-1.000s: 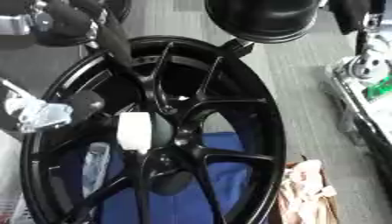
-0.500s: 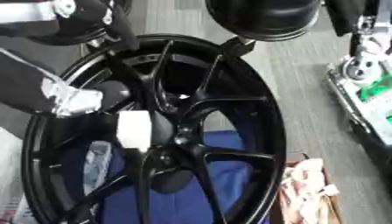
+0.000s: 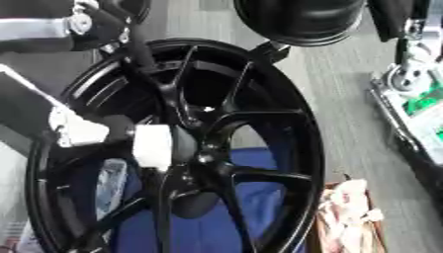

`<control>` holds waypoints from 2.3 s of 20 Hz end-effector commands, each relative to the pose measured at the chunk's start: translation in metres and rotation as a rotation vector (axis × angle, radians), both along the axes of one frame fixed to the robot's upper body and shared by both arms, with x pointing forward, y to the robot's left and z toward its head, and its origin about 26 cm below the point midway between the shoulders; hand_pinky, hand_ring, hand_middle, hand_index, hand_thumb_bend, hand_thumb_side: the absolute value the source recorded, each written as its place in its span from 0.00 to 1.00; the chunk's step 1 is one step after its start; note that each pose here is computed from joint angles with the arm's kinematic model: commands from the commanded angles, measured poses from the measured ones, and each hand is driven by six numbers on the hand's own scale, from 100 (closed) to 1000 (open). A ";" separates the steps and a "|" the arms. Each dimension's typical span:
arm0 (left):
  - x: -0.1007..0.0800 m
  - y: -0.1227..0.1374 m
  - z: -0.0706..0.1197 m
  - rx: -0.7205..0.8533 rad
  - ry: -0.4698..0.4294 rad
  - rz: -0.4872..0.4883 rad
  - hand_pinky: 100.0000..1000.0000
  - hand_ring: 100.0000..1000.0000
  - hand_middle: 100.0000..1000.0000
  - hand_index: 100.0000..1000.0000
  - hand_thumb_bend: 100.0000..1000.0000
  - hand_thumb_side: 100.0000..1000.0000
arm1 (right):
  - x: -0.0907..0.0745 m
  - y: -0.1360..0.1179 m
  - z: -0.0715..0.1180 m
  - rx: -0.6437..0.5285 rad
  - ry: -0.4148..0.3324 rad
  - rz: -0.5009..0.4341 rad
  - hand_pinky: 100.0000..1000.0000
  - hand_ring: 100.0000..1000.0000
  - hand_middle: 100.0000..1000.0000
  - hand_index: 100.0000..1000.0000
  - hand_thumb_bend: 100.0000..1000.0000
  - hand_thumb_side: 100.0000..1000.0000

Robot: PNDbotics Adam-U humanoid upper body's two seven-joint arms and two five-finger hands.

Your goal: Pull the pin out of the wheel hub.

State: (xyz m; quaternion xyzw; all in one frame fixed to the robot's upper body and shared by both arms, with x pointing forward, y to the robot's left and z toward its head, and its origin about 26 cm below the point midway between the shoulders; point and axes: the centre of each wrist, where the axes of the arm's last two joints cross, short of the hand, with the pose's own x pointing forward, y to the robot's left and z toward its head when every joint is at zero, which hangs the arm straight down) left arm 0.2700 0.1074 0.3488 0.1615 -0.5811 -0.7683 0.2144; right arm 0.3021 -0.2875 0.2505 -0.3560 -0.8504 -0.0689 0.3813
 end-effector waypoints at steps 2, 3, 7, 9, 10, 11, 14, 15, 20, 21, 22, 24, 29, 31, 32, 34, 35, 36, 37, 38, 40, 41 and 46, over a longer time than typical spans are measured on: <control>0.000 0.005 -0.002 0.028 0.015 0.030 1.00 0.81 0.70 0.81 0.40 0.29 | -0.003 0.001 0.009 0.030 -0.023 -0.121 0.46 0.56 0.56 0.55 0.00 0.55; 0.001 0.005 -0.005 0.034 0.025 0.036 1.00 0.82 0.71 0.83 0.41 0.39 | -0.003 0.001 0.008 0.030 -0.024 -0.121 0.46 0.56 0.56 0.55 0.00 0.55; 0.004 0.008 -0.015 0.045 0.056 0.060 1.00 0.84 0.73 0.84 0.45 0.55 | -0.003 0.001 0.008 0.035 -0.026 -0.118 0.46 0.56 0.56 0.55 0.00 0.55; 0.005 0.009 -0.020 0.049 0.071 0.085 1.00 0.85 0.73 0.85 0.47 0.59 | -0.003 0.001 0.008 0.037 -0.026 -0.116 0.46 0.56 0.56 0.55 0.00 0.55; 0.006 0.009 -0.023 0.051 0.076 0.098 1.00 0.85 0.73 0.85 0.47 0.60 | -0.003 0.001 0.008 0.037 -0.027 -0.116 0.46 0.56 0.56 0.55 0.00 0.56; 0.006 0.010 -0.025 0.053 0.080 0.110 1.00 0.84 0.73 0.85 0.48 0.61 | -0.003 0.001 0.008 0.038 -0.029 -0.115 0.46 0.56 0.56 0.55 0.00 0.56; 0.008 0.011 -0.030 0.057 0.088 0.139 1.00 0.84 0.73 0.84 0.50 0.62 | -0.003 0.001 0.007 0.042 -0.031 -0.113 0.46 0.56 0.56 0.55 0.00 0.56; 0.008 0.011 -0.031 0.061 0.090 0.143 1.00 0.84 0.73 0.84 0.50 0.63 | -0.003 0.001 0.007 0.044 -0.031 -0.111 0.46 0.56 0.56 0.55 0.00 0.56; 0.009 0.012 -0.035 0.058 0.089 0.165 1.00 0.83 0.73 0.85 0.49 0.60 | -0.003 0.002 0.006 0.052 -0.033 -0.106 0.45 0.56 0.56 0.55 0.00 0.57; 0.009 0.012 -0.036 0.056 0.090 0.168 1.00 0.84 0.73 0.86 0.48 0.60 | -0.003 0.002 0.006 0.055 -0.033 -0.104 0.45 0.56 0.56 0.55 0.00 0.58; 0.009 0.012 -0.037 0.054 0.091 0.171 1.00 0.84 0.73 0.86 0.48 0.60 | -0.003 0.002 0.006 0.057 -0.032 -0.103 0.45 0.56 0.56 0.55 0.00 0.58; 0.009 0.012 -0.038 0.049 0.092 0.175 1.00 0.83 0.73 0.86 0.47 0.60 | -0.003 0.002 0.006 0.060 -0.032 -0.101 0.45 0.56 0.56 0.54 0.00 0.58; 0.009 0.011 -0.042 0.042 0.097 0.180 1.00 0.82 0.72 0.85 0.46 0.60 | -0.002 0.003 0.006 0.070 -0.036 -0.092 0.45 0.56 0.56 0.54 0.00 0.59; 0.010 0.011 -0.044 0.044 0.101 0.186 1.00 0.82 0.71 0.84 0.46 0.60 | -0.002 0.003 0.006 0.075 -0.037 -0.089 0.45 0.56 0.56 0.54 0.00 0.60; 0.010 0.011 -0.044 0.045 0.101 0.188 1.00 0.82 0.71 0.84 0.46 0.59 | -0.002 0.004 0.006 0.077 -0.037 -0.088 0.45 0.56 0.56 0.54 0.00 0.60; 0.010 0.011 -0.045 0.046 0.101 0.194 1.00 0.81 0.70 0.84 0.46 0.58 | -0.002 0.004 0.006 0.081 -0.038 -0.085 0.45 0.56 0.56 0.54 0.00 0.60; 0.010 0.011 -0.045 0.046 0.101 0.196 1.00 0.81 0.70 0.83 0.45 0.58 | -0.002 0.004 0.006 0.082 -0.038 -0.084 0.45 0.56 0.56 0.54 0.00 0.60; 0.010 0.011 -0.046 0.045 0.104 0.197 1.00 0.81 0.70 0.83 0.44 0.58 | -0.002 0.004 0.006 0.084 -0.039 -0.082 0.45 0.56 0.56 0.54 0.00 0.61; 0.010 0.011 -0.046 0.042 0.106 0.196 1.00 0.81 0.69 0.83 0.43 0.57 | -0.002 0.004 0.006 0.087 -0.039 -0.081 0.45 0.56 0.56 0.54 0.00 0.61; 0.010 0.011 -0.046 0.040 0.108 0.195 1.00 0.81 0.69 0.83 0.43 0.57 | -0.002 0.004 0.005 0.089 -0.038 -0.080 0.45 0.56 0.56 0.54 0.00 0.61; 0.009 0.010 -0.045 0.034 0.112 0.193 1.00 0.80 0.69 0.82 0.42 0.57 | -0.002 0.004 0.005 0.091 -0.038 -0.079 0.45 0.56 0.56 0.54 0.00 0.61; 0.009 0.009 -0.045 0.032 0.112 0.192 1.00 0.80 0.69 0.82 0.41 0.56 | -0.002 0.004 0.005 0.092 -0.039 -0.079 0.45 0.56 0.56 0.54 0.00 0.61; 0.009 0.007 -0.046 0.028 0.119 0.193 1.00 0.80 0.69 0.82 0.41 0.55 | -0.002 0.005 0.005 0.096 -0.042 -0.076 0.45 0.56 0.56 0.54 0.00 0.62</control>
